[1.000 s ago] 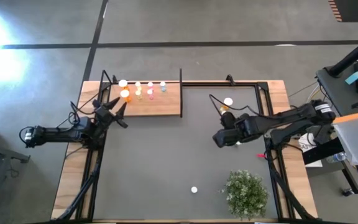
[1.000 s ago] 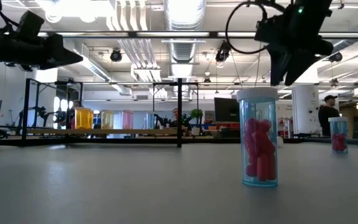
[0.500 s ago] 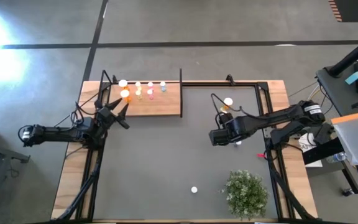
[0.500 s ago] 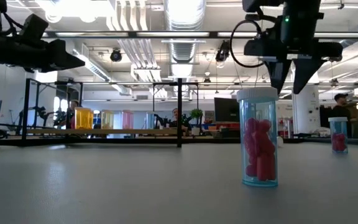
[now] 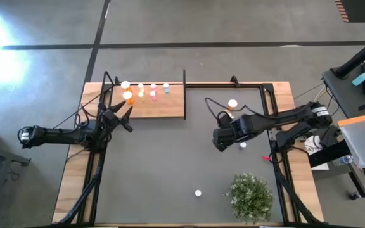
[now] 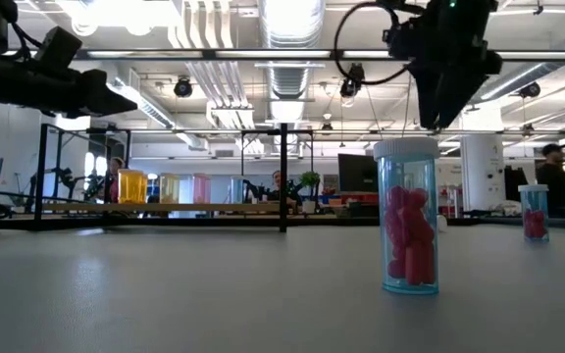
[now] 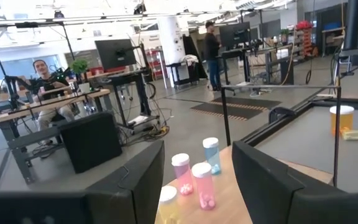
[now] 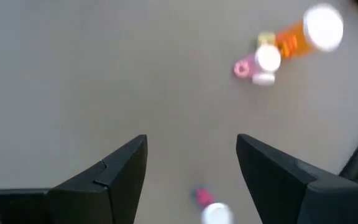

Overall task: Pick and place medicine bottles onto shelf by color
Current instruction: Move the top blue pill bottle to the middle of the table

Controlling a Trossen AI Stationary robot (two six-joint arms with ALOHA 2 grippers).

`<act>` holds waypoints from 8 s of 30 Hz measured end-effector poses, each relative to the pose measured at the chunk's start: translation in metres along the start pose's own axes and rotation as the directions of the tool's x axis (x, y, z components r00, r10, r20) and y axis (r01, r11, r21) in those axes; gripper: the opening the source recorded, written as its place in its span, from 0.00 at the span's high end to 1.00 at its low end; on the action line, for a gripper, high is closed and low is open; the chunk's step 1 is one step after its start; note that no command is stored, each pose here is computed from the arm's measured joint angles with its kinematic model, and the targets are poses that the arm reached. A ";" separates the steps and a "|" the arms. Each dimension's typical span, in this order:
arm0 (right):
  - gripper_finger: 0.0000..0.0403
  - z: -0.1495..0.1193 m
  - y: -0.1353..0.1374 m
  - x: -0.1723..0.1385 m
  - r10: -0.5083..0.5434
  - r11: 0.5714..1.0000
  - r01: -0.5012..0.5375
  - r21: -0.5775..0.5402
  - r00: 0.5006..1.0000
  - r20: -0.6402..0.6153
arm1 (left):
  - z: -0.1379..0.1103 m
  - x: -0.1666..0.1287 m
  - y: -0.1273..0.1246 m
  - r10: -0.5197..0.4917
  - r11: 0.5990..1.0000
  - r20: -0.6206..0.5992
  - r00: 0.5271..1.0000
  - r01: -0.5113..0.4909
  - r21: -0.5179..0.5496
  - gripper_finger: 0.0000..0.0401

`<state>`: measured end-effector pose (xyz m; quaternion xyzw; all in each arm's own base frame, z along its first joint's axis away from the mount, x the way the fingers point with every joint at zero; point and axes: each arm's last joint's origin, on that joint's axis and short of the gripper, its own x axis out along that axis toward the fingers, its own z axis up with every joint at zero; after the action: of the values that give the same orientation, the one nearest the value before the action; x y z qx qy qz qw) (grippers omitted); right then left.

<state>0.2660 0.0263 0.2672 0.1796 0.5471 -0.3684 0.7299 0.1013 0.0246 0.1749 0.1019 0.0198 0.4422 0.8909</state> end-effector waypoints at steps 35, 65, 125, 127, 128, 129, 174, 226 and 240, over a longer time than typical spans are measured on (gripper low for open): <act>0.41 0.014 0.003 -0.024 0.059 0.994 -0.052 -0.095 0.996 0.072 | 0.011 -0.008 0.013 0.035 0.991 0.100 0.994 -0.021 -0.134 0.57; 0.41 -0.006 -0.017 -0.025 -0.085 0.976 0.125 0.179 0.974 -0.212 | 0.011 -0.008 0.013 0.035 0.991 0.100 0.994 -0.021 -0.134 0.57; 0.39 -0.033 -0.016 0.017 -0.112 0.805 0.285 0.520 0.935 -0.338 | 0.010 -0.007 0.012 0.032 0.992 0.094 0.995 -0.020 -0.125 0.57; 0.35 -0.036 -0.016 0.025 -0.119 0.795 0.290 0.533 0.936 -0.333 | 0.010 -0.007 0.012 0.032 0.992 0.094 0.995 -0.020 -0.125 0.57; 0.33 -0.038 -0.016 0.029 -0.123 0.785 0.297 0.543 0.935 -0.333 | 0.010 -0.007 0.012 0.032 0.992 0.094 0.995 -0.021 -0.125 0.57; 0.30 -0.040 -0.016 0.032 -0.122 0.778 0.298 0.553 0.935 -0.332 | 0.010 -0.007 0.012 0.032 0.992 0.094 0.995 -0.020 -0.125 0.57; 0.55 -0.067 -0.019 0.084 -0.060 0.293 0.309 0.905 0.950 -0.305 | 0.010 -0.007 0.012 0.033 0.992 0.094 0.995 -0.021 -0.125 0.57; 0.75 0.023 0.072 0.080 0.114 0.723 -0.046 0.689 0.992 -0.054 | 0.010 -0.007 0.012 0.031 0.992 0.091 0.995 -0.020 -0.121 0.57; 0.75 0.087 0.103 0.070 0.185 0.922 -0.174 0.346 0.983 0.000 | 0.010 -0.007 0.012 0.031 0.993 0.090 0.995 -0.020 -0.120 0.57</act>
<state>0.4088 0.0133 0.2166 0.3598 0.4673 -0.3871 0.7088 0.0893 0.0243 0.1864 0.0691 -0.0489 0.4487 0.8897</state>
